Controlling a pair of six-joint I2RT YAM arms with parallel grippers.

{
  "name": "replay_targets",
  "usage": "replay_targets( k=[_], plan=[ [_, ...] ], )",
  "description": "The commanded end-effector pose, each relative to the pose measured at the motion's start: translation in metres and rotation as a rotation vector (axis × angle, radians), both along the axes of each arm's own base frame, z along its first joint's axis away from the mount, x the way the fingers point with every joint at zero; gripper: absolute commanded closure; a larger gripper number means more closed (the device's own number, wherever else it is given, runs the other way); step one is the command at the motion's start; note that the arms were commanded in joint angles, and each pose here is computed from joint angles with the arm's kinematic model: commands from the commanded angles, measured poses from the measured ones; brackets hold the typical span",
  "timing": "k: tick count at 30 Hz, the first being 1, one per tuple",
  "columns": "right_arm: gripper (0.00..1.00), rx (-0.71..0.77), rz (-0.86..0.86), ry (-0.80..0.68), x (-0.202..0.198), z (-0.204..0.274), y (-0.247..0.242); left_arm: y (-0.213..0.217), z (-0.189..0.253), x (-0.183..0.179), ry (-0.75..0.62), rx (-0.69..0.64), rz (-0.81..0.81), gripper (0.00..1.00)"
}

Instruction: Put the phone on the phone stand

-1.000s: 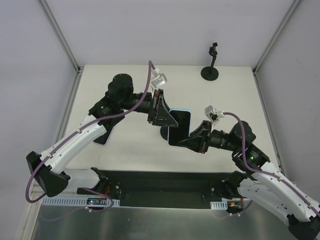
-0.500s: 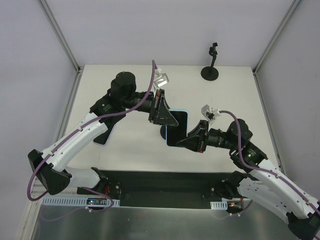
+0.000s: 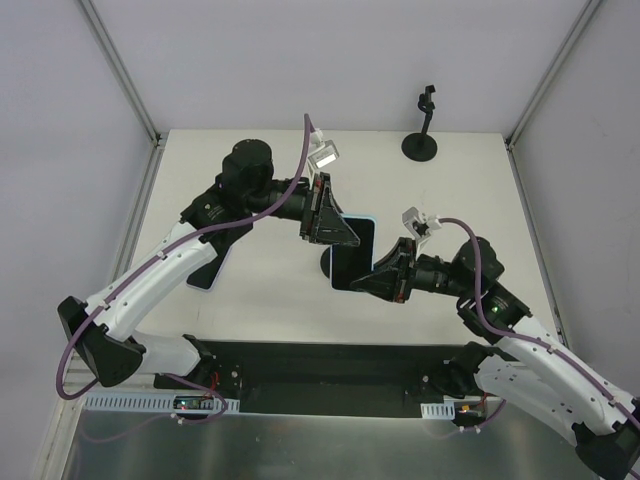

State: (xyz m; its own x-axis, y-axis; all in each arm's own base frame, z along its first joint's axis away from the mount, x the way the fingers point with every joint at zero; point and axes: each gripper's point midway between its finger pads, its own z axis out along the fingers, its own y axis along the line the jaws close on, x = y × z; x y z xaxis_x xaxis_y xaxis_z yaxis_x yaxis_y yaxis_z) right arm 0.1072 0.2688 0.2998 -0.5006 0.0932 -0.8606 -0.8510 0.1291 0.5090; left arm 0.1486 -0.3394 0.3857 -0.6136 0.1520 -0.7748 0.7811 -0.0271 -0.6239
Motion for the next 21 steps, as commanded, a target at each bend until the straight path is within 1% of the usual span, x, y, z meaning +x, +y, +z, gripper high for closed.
replay_targets(
  k=[1, 3, 4, 5, 7, 9, 11, 12, 13, 14, 15, 16, 17, 18, 19, 20, 21],
  plan=[
    [0.99, 0.102, 0.013, -0.074, -0.001, 0.03, 0.002, -0.001, 0.019, 0.002, -0.018, -0.034, 0.015, 0.73],
    [1.0, 0.102, 0.016, -0.074, -0.001, 0.03, 0.002, -0.002, 0.02, 0.004, -0.015, -0.034, 0.026, 0.72],
    [1.0, 0.1, 0.016, -0.075, -0.002, 0.029, 0.002, -0.001, 0.021, 0.003, -0.015, -0.037, 0.025, 0.68],
    [1.0, 0.1, 0.016, -0.073, -0.001, 0.029, 0.002, -0.002, 0.022, 0.003, -0.016, -0.039, 0.023, 0.61],
    [0.99, 0.1, 0.016, -0.075, -0.001, 0.029, 0.002, -0.002, 0.022, 0.003, -0.018, -0.042, 0.025, 0.61],
    [1.0, 0.102, 0.016, -0.077, -0.002, 0.03, 0.002, -0.001, 0.025, 0.002, -0.028, -0.049, 0.028, 0.72],
    [0.99, 0.099, 0.016, -0.069, -0.001, 0.028, 0.003, -0.001, 0.025, 0.002, -0.033, -0.052, 0.034, 0.79],
    [1.0, 0.101, 0.017, -0.073, -0.001, 0.029, 0.003, 0.0, 0.027, 0.002, -0.041, -0.058, 0.036, 0.87],
    [1.0, 0.099, 0.018, -0.068, -0.001, 0.028, 0.003, 0.0, 0.027, 0.002, -0.044, -0.057, 0.041, 0.9],
    [1.0, 0.099, 0.019, -0.068, -0.002, 0.028, 0.004, 0.002, 0.029, 0.001, -0.055, -0.065, 0.044, 0.98],
    [0.99, 0.095, 0.019, -0.065, -0.001, 0.028, 0.004, 0.002, 0.029, 0.002, -0.07, -0.067, 0.052, 1.0],
    [0.97, 0.094, 0.004, -0.064, 0.002, 0.029, 0.005, 0.003, 0.028, 0.007, -0.08, -0.065, 0.086, 1.0],
    [0.85, 0.064, -0.013, -0.052, 0.005, 0.022, 0.004, 0.007, 0.031, 0.006, -0.1, -0.072, 0.105, 1.0],
    [0.69, 0.045, -0.035, -0.046, 0.009, 0.019, 0.003, 0.009, 0.031, 0.008, -0.122, -0.072, 0.128, 1.0],
    [0.37, 0.028, -0.077, -0.041, 0.015, 0.016, 0.002, 0.011, 0.027, 0.012, -0.129, -0.064, 0.162, 1.0],
    [0.25, -0.014, -0.099, -0.031, 0.019, 0.006, -0.001, 0.017, 0.03, 0.018, -0.148, -0.063, 0.229, 1.0],
    [0.17, -0.03, -0.118, -0.03, 0.021, 0.003, -0.003, 0.021, 0.028, 0.023, -0.166, -0.052, 0.264, 1.0]
  ],
)
